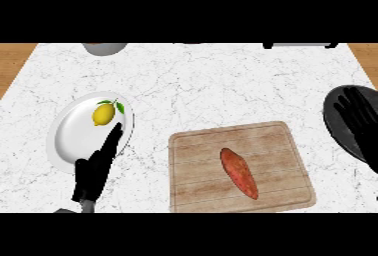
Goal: Pick the sweet potato from the cutting board and place it in the pan
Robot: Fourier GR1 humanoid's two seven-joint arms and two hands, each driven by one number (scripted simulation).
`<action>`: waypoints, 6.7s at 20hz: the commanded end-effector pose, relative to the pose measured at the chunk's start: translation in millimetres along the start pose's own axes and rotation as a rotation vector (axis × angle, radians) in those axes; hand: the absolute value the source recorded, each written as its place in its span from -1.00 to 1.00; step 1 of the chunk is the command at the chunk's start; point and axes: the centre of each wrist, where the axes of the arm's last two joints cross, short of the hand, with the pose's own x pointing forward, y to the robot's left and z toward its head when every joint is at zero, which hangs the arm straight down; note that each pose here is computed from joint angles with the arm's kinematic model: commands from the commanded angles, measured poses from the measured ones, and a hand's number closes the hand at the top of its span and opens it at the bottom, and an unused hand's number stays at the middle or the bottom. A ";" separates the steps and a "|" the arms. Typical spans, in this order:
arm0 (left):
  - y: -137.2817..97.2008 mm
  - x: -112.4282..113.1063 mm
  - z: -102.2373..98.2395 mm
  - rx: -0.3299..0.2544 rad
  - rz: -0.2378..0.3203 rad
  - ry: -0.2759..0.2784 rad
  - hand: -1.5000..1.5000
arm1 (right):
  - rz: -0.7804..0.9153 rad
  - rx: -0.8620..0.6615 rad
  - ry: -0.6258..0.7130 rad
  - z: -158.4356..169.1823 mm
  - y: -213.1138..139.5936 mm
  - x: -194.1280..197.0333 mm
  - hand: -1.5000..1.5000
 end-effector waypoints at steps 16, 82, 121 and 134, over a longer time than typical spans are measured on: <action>38.6 -12.9 18.7 0.299 0.317 0.159 0.00 | 0.367 0.142 -0.281 119.8 143.3 -1.4 -1.00; 19.7 2.9 5.1 0.260 0.296 0.128 0.00 | 1.226 0.586 0.207 -24.4 217.9 3.1 1.00; 8.4 -10.3 13.5 0.267 0.314 0.126 0.00 | 1.066 -0.179 -0.163 100.8 51.8 106.3 1.00; 9.8 -13.7 2.2 0.227 0.301 0.142 0.00 | 1.159 -0.325 -0.117 -23.4 -32.8 64.4 1.00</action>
